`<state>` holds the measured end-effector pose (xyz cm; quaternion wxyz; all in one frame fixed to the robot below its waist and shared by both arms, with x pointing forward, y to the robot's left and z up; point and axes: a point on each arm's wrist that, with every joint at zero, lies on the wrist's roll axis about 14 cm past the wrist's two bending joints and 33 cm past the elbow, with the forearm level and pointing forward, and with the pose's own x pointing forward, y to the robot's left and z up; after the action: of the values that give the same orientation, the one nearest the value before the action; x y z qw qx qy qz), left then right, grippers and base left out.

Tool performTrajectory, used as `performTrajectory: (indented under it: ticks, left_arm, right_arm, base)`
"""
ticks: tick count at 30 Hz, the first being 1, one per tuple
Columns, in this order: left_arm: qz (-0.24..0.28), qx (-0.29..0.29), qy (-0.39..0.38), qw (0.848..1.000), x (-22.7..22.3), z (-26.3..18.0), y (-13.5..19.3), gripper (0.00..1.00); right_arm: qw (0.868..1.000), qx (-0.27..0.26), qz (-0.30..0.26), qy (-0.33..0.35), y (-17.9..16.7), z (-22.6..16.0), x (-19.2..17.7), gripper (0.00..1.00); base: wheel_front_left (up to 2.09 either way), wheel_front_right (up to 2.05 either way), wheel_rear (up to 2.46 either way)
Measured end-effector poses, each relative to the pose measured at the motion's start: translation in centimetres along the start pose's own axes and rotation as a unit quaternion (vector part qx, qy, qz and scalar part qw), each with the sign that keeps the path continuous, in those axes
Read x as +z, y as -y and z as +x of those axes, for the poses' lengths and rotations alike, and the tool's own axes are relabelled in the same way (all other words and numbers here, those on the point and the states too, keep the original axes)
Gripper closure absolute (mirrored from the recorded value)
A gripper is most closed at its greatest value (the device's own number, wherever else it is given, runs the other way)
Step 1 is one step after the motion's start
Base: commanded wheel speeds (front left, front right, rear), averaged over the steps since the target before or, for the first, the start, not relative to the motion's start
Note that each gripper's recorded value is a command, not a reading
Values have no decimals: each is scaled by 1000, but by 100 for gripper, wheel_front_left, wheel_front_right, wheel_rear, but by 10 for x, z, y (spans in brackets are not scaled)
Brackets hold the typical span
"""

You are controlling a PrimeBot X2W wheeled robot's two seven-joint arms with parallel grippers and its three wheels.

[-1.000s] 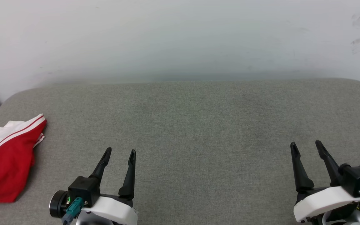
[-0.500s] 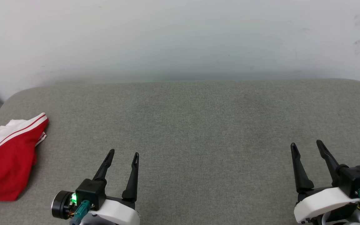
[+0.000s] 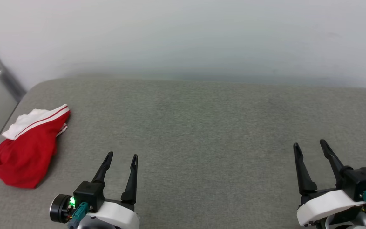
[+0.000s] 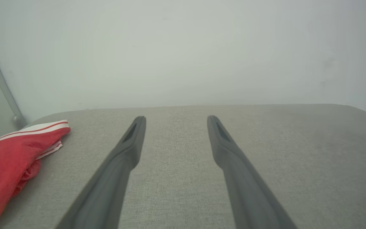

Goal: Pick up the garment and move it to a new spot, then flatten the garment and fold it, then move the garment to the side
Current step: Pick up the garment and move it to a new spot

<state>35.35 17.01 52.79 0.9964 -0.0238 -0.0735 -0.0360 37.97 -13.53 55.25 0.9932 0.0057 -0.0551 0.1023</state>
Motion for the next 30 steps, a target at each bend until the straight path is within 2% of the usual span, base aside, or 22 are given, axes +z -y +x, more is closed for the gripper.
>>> performTrajectory:
  ticks: [18, 30]
  left_arm:
    - [28, 143, 10, 989, 15, -51, -84, 0]
    - [37, 194, 14, 980, 21, -77, -111, 0]
  right_arm:
    - [990, 137, 6, 7, -92, 35, 3, 0]
    - [982, 187, 20, 10, -127, 42, 5, 0]
  base:
    - [0, 0, 0]
    - [0, 0, 0]
